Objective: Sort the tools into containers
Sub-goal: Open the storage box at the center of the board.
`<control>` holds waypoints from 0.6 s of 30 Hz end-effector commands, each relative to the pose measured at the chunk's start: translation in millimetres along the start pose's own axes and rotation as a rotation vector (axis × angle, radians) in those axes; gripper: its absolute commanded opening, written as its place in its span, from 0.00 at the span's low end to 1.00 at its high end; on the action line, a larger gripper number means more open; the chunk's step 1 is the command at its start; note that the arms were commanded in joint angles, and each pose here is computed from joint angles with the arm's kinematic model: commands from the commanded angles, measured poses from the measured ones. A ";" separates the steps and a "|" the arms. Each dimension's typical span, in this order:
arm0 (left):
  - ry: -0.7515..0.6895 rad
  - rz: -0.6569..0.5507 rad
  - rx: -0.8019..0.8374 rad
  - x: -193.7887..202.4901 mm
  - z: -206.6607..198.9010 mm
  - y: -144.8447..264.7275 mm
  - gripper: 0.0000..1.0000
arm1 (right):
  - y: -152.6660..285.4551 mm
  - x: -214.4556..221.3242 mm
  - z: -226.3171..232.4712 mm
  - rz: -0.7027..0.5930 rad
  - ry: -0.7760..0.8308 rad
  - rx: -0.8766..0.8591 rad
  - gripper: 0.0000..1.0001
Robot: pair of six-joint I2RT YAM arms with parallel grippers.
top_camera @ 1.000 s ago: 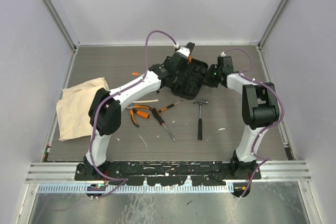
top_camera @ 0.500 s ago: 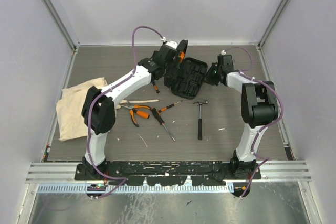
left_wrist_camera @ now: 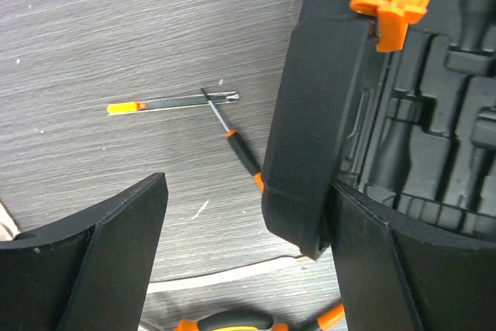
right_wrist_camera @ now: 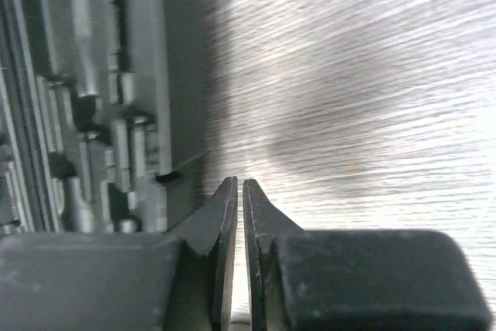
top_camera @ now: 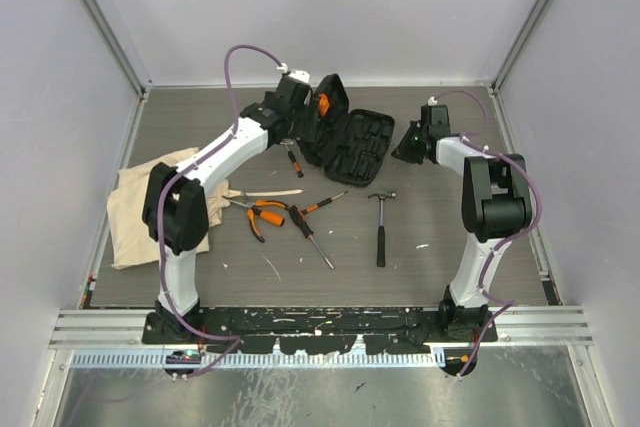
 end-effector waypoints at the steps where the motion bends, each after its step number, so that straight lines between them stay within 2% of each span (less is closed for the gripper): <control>1: 0.049 -0.076 0.018 -29.7 12.4 26.0 0.82 | 0.9 -7.6 -15.6 -0.014 0.014 0.054 0.14; 7: 0.061 -0.085 0.013 -32.2 25.3 30.5 0.87 | 8.2 -12.1 -31.6 -0.028 -0.011 0.079 0.14; 12: 0.058 -0.065 0.051 -27.7 21.6 30.7 0.87 | 21.0 -23.9 -29.8 -0.063 -0.012 0.071 0.15; 15: 0.058 -0.068 0.045 -29.4 23.3 34.5 0.87 | 34.9 -36.3 -20.5 -0.105 -0.013 0.046 0.24; 18: 0.053 -0.080 0.041 -32.5 25.4 40.3 0.87 | 49.1 -47.5 -2.6 -0.149 -0.018 -0.027 0.46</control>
Point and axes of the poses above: each gripper's point midway between its finger pads, its own y axis back along the fingers, its own z axis along the line the jaws close on, x = y × z, the point moved 3 cm from there along y, back along the fingers, and after that the axes turned 11 degrees about y, right-handed, at the moved point
